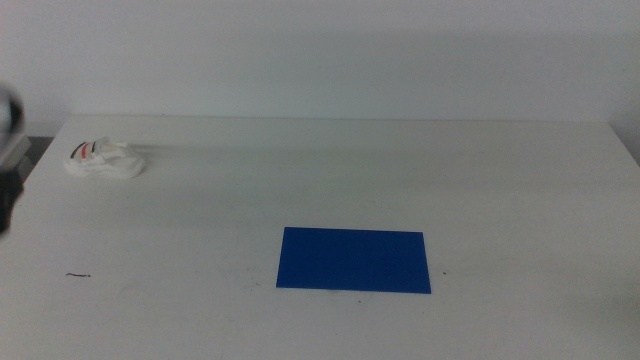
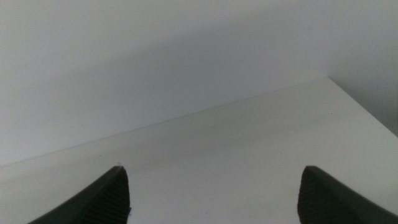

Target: Use one arm to grab the shoe from the table and place it on the mat.

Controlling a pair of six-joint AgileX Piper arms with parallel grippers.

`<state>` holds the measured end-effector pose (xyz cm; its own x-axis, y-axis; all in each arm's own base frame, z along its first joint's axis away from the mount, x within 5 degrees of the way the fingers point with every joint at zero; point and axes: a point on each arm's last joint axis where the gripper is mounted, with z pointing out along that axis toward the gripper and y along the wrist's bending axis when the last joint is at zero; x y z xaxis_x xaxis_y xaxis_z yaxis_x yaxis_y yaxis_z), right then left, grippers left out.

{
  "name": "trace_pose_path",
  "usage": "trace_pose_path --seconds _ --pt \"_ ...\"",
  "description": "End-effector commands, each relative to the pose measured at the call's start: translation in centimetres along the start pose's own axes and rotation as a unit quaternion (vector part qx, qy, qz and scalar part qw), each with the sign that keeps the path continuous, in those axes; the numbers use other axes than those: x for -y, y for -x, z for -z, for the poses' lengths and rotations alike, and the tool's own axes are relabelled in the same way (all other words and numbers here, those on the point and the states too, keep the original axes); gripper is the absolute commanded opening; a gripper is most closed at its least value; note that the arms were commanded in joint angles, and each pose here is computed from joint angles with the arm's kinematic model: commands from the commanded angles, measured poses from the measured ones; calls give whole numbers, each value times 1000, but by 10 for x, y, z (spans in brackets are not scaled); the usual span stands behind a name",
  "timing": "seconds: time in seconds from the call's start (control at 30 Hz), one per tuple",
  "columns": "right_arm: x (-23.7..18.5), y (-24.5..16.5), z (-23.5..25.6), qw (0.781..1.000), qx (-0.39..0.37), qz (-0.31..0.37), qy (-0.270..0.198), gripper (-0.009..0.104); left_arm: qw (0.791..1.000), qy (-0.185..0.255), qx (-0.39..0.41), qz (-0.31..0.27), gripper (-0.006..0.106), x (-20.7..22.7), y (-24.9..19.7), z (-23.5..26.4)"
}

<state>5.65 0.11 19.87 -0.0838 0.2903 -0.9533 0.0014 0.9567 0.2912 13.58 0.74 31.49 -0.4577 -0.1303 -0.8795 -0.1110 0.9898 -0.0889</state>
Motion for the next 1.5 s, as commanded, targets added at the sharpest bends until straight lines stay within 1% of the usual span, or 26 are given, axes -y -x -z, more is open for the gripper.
trace_pose_path --seconds 0.0,0.03,0.07,0.13,0.2,0.23,0.3,0.37,0.43,0.47,0.57,0.77,0.87,0.93,1.0,1.07,1.13,1.27,1.37,1.47 --pt "0 0 0 1000 5 6 2 79 996 25 -50 67 94 0 22 -24" --pt "0 0 0 1000 5 6 2 79 989 38 -78 116 94 0 30 -33" --pt "0 0 0 1000 5 6 2 79 983 47 -94 150 94 1 41 -40" --pt "0 0 0 1000 5 6 2 79 963 77 -147 213 94 3 57 -61" --pt "0 0 0 1000 5 6 2 79 943 105 -189 252 94 4 70 -81" --pt "0 0 0 1000 5 6 2 79 927 127 -220 276 94 5 76 -91" --pt "0 0 0 1000 5 6 2 79 901 161 -256 312 94 6 85 -115" --pt "0 0 0 1000 5 6 2 79 873 191 -281 350 94 8 96 -139" --pt "0 0 0 1000 5 6 2 79 853 211 -291 378 94 10 107 -160" --pt "0 0 0 1000 5 6 2 79 850 217 -293 380 94 10 112 -174" --pt "0 0 0 1000 5 6 2 79 858 212 -294 364 94 12 123 -211" --pt "0 0 0 1000 5 6 2 79 864 198 -265 380 94 8 143 -269" --pt "0 0 0 1000 5 6 2 79 868 187 -262 379 94 7 146 -289" --pt "0 0 0 1000 5 6 2 79 865 182 -268 384 94 6 142 -301" --pt "0 0 0 1000 5 6 2 79 860 186 -275 386 94 3 136 -312" --pt "0 0 0 1000 5 6 2 79 850 191 -287 399 94 -4 127 -322" --pt "0 0 0 1000 5 6 2 79 832 193 -298 427 94 -10 119 -331" --pt "0 0 0 1000 5 6 2 79 808 218 -306 453 94 -19 103 -345" --pt "0 0 0 1000 5 6 2 79 781 239 -309 487 94 -25 91 -356" --pt "0 0 0 1000 5 6 2 79 764 242 -325 503 94 -26 78 -366"
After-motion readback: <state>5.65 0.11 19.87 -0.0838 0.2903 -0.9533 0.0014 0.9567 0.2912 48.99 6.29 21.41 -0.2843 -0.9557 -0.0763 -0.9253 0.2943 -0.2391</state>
